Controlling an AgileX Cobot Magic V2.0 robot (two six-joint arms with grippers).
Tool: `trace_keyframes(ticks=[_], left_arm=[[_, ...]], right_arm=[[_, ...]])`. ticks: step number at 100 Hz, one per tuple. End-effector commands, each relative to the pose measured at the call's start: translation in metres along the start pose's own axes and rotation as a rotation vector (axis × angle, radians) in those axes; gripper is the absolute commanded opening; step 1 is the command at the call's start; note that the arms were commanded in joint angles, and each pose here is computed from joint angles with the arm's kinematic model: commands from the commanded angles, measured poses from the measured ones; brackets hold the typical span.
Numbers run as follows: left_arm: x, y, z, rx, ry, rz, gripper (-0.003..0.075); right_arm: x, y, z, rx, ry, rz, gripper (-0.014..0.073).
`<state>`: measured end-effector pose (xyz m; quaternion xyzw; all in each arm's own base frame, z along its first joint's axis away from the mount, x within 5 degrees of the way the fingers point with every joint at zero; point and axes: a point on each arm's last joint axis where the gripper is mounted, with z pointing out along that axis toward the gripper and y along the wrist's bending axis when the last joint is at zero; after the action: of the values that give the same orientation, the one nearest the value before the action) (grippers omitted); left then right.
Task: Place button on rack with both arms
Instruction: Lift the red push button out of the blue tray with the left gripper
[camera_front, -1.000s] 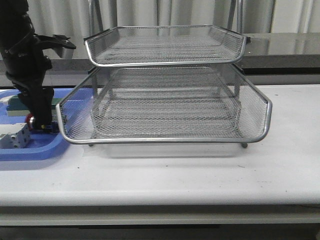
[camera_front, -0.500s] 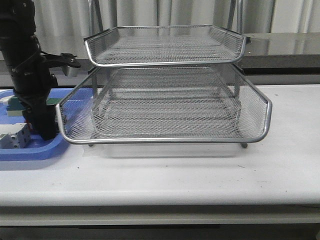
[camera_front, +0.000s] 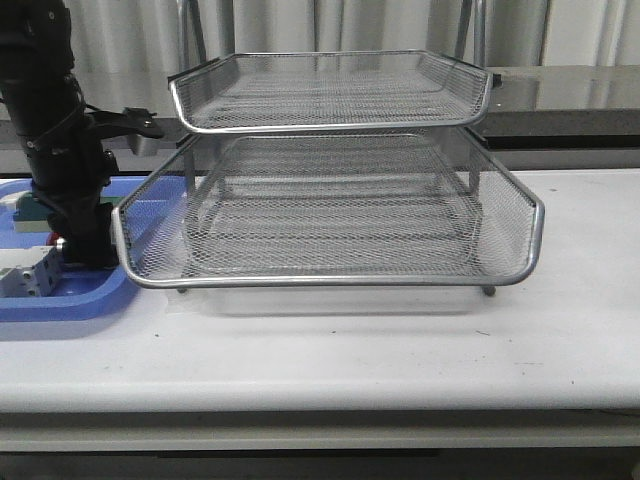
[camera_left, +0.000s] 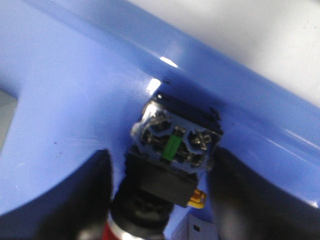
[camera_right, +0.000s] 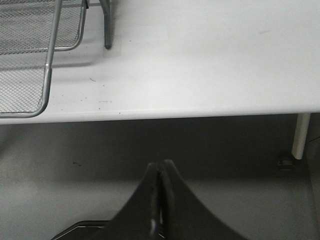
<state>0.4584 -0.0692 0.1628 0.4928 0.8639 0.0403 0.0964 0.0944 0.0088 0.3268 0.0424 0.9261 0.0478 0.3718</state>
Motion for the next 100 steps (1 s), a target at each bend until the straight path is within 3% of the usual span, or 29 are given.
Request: trace_keyframes(ticks=[1,21,52,67,100], left_arm=[[-0.008,0.005,-0.032,-0.069,-0.066,0.005,0.0181],[-0.009,0.006,-0.038,-0.067,-0.065,0.005,-0.0021],[-0.016,0.014,-0.092,-0.027,-0.032,-0.018,-0.002],[-0.019,0.02,-0.127,-0.107,-0.096,-0.091,-0.002],[-0.005,0.008,-0.199,-0.225,-0.177,-0.17,-0.002]], right_arm=[[-0.012,0.002,-0.008,-0.011,-0.09,-0.008,-0.007],[-0.012,0.002,-0.008,-0.011,-0.09,-0.008,-0.007],[-0.012,0.002,-0.008,-0.011,-0.09,-0.008,-0.007],[-0.012,0.002,-0.008,-0.011,-0.09,-0.008,-0.007],[-0.012,0.002,-0.008,-0.011,-0.09,-0.008,-0.007]])
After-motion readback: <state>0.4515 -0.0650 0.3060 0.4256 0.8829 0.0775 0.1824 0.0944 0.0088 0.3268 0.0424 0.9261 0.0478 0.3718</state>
